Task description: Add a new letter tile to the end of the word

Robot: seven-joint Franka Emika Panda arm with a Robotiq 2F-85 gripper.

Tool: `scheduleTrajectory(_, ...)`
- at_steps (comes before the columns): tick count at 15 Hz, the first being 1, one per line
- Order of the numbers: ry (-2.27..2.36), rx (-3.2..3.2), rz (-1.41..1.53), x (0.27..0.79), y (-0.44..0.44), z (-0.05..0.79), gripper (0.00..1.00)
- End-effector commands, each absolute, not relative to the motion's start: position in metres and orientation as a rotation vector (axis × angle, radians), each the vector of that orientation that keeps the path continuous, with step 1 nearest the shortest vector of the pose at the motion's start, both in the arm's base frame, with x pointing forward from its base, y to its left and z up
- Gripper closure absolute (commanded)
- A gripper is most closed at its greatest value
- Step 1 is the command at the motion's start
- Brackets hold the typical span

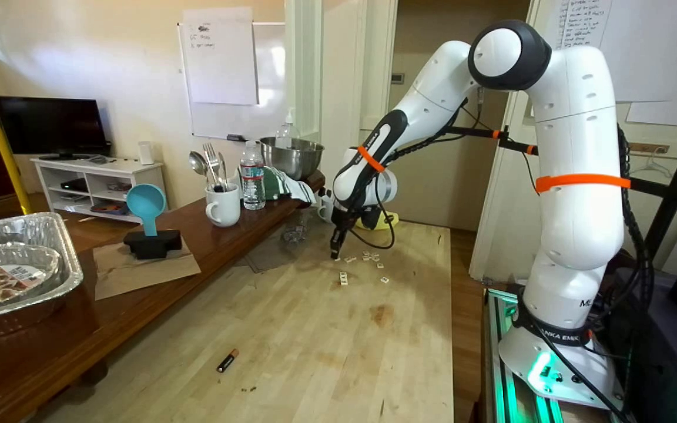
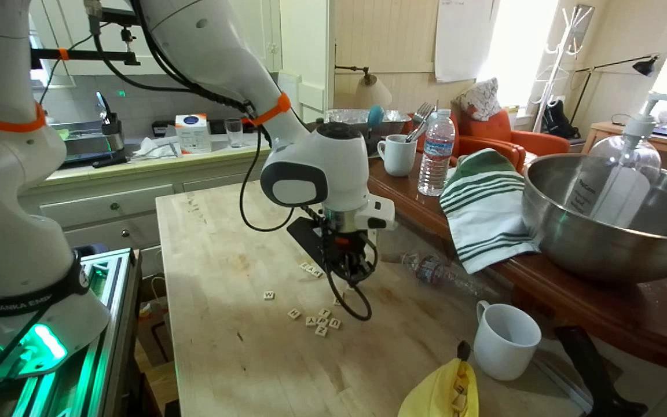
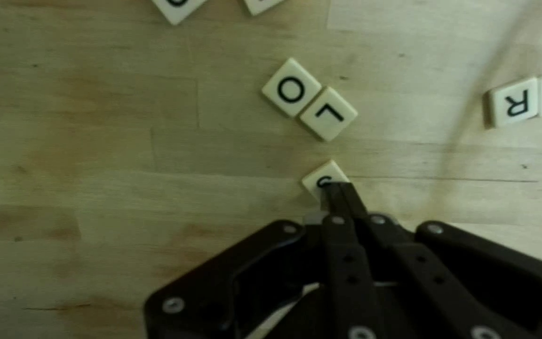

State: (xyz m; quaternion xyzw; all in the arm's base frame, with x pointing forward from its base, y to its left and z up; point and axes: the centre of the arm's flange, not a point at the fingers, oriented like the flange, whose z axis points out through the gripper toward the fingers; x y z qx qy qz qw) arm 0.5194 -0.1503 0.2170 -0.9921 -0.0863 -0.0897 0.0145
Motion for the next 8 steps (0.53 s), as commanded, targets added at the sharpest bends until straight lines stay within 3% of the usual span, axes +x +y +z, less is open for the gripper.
scheduleTrajectory(1,-0.409,-3.059,-0.192,0.497,-0.131,0.193,1.00)
scheduleTrajectory(8,-0.833,-2.981,-0.100,0.473,-0.121,0.194,1.00)
